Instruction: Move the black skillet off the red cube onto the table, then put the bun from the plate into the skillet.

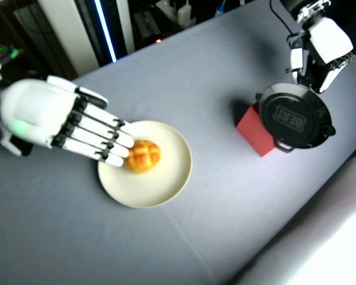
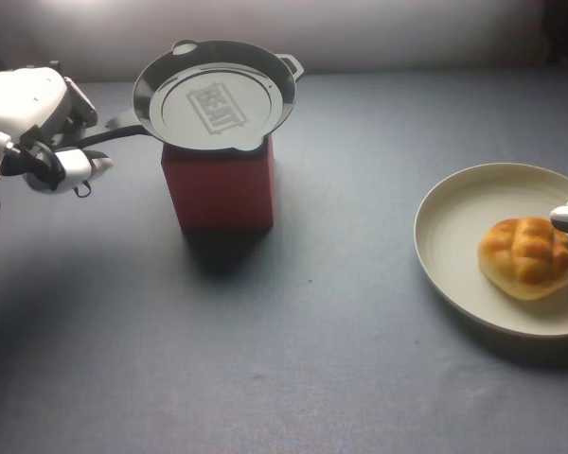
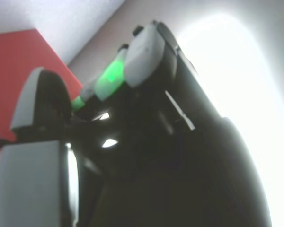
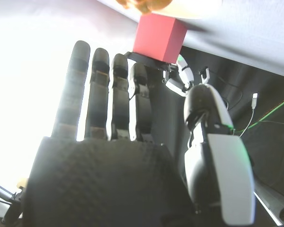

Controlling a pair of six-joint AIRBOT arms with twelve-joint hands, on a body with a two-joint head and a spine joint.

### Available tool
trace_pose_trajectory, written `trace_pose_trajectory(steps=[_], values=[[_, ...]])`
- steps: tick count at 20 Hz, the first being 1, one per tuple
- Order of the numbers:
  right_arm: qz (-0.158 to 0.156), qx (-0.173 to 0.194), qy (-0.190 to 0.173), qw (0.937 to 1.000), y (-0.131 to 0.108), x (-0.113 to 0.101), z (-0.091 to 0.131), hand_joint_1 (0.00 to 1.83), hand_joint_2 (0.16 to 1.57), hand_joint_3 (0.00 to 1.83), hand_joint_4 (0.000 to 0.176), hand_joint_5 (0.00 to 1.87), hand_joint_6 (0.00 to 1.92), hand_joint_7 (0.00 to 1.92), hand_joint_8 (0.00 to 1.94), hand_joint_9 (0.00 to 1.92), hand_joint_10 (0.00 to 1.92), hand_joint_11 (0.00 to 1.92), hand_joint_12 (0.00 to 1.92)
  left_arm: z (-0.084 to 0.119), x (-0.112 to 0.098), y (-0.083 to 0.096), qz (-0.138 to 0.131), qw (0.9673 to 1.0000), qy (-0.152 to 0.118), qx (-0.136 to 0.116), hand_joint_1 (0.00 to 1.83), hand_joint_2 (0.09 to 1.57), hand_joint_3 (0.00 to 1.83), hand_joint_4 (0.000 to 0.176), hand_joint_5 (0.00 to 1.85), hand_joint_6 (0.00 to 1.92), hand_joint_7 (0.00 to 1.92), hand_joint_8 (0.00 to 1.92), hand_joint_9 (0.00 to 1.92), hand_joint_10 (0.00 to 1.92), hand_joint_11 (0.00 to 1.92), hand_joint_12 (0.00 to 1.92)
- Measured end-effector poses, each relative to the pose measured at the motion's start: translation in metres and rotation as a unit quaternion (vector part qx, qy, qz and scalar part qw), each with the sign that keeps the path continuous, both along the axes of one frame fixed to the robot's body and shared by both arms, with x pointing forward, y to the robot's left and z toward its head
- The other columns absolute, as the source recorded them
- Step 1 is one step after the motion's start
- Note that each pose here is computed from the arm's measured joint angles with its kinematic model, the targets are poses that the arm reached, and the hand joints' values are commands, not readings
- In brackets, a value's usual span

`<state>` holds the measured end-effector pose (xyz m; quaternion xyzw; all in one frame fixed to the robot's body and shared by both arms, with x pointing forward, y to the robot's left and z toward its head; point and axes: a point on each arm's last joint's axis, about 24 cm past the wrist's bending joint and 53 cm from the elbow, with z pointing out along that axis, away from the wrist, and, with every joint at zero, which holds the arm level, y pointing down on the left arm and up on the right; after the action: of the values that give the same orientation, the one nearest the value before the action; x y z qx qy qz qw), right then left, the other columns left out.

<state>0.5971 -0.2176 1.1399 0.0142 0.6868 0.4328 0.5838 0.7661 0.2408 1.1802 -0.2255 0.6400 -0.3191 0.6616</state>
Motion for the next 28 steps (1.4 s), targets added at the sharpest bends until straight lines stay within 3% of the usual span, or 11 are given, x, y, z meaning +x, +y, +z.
trace_pose_trajectory(steps=[1,4,9,14,16,20,23,26,28], values=[[0.001,0.000,0.002,1.0000,0.001,0.000,-0.002,0.38,1.33,0.00,0.000,0.40,0.00,0.43,0.00,0.41,0.00,0.33,0.23,-0.003,-0.003,0.000,0.000,0.9999,-0.001,-0.011,1.44,1.25,0.00,0.000,1.32,1.92,1.47,1.92,1.59,1.92,1.52,1.92],[0.001,0.001,0.003,1.0000,0.002,-0.001,-0.003,0.35,1.34,0.00,0.000,0.40,0.00,0.42,0.00,0.40,0.00,0.31,0.22,-0.002,-0.011,-0.004,-0.008,0.9993,-0.012,-0.035,1.47,1.22,0.00,0.000,1.28,1.92,1.44,1.92,1.59,1.92,1.60,1.92],[0.001,0.000,0.006,1.0000,0.002,-0.001,-0.004,0.34,1.35,0.00,0.000,0.39,0.00,0.41,0.00,0.38,0.00,0.29,0.22,0.014,-0.023,-0.011,-0.025,0.9971,-0.047,-0.054,1.38,1.21,0.00,0.000,1.25,1.92,1.39,1.92,1.53,1.92,1.57,1.92],[0.001,-0.001,0.010,0.9999,0.003,0.000,-0.008,0.31,1.36,0.00,0.000,0.39,0.00,0.41,0.00,0.38,0.00,0.27,0.26,0.028,-0.040,-0.015,-0.042,0.9945,-0.080,-0.053,1.40,1.20,0.00,0.000,1.25,1.92,1.37,1.92,1.54,1.92,1.61,1.92],[0.001,-0.002,0.011,0.9999,0.002,0.000,-0.008,0.33,1.36,0.00,0.000,0.39,0.00,0.41,0.00,0.38,0.00,0.22,0.41,0.039,-0.049,-0.018,-0.052,0.9920,-0.101,-0.055,1.43,1.21,0.00,0.000,1.25,1.92,1.41,1.92,1.59,1.92,1.65,1.92],[-0.001,-0.001,0.011,0.9999,0.002,0.001,-0.009,0.34,1.36,0.00,0.000,0.40,0.00,0.42,0.00,0.39,0.01,0.22,0.45,0.060,-0.062,-0.021,-0.063,0.9867,-0.140,-0.054,1.46,1.21,0.00,0.000,1.29,1.92,1.45,1.92,1.62,1.92,1.63,1.92],[0.000,-0.002,0.015,0.9999,0.003,0.000,-0.011,0.36,1.36,0.00,0.000,0.40,0.00,0.42,0.00,0.39,0.00,0.11,0.69,0.062,-0.066,-0.019,-0.061,0.9856,-0.148,-0.056,1.47,1.21,0.00,0.000,1.29,1.92,1.42,1.92,1.59,1.92,1.63,1.92],[-0.001,-0.002,0.015,0.9999,0.003,0.000,-0.012,0.34,1.35,0.00,0.000,0.39,0.00,0.42,0.00,0.40,0.00,0.08,0.78,0.060,-0.067,-0.019,-0.063,0.9856,-0.146,-0.058,1.53,1.22,0.00,0.000,1.25,1.92,1.43,1.92,1.60,1.92,1.65,1.92],[-0.001,-0.002,0.015,0.9999,0.002,0.001,-0.012,0.36,1.35,0.00,0.000,0.40,0.00,0.43,0.00,0.43,0.00,0.09,0.84,0.061,-0.077,-0.025,-0.077,0.9838,-0.151,-0.058,1.53,1.22,0.00,0.000,1.23,1.92,1.42,1.92,1.58,1.92,1.65,1.92]])
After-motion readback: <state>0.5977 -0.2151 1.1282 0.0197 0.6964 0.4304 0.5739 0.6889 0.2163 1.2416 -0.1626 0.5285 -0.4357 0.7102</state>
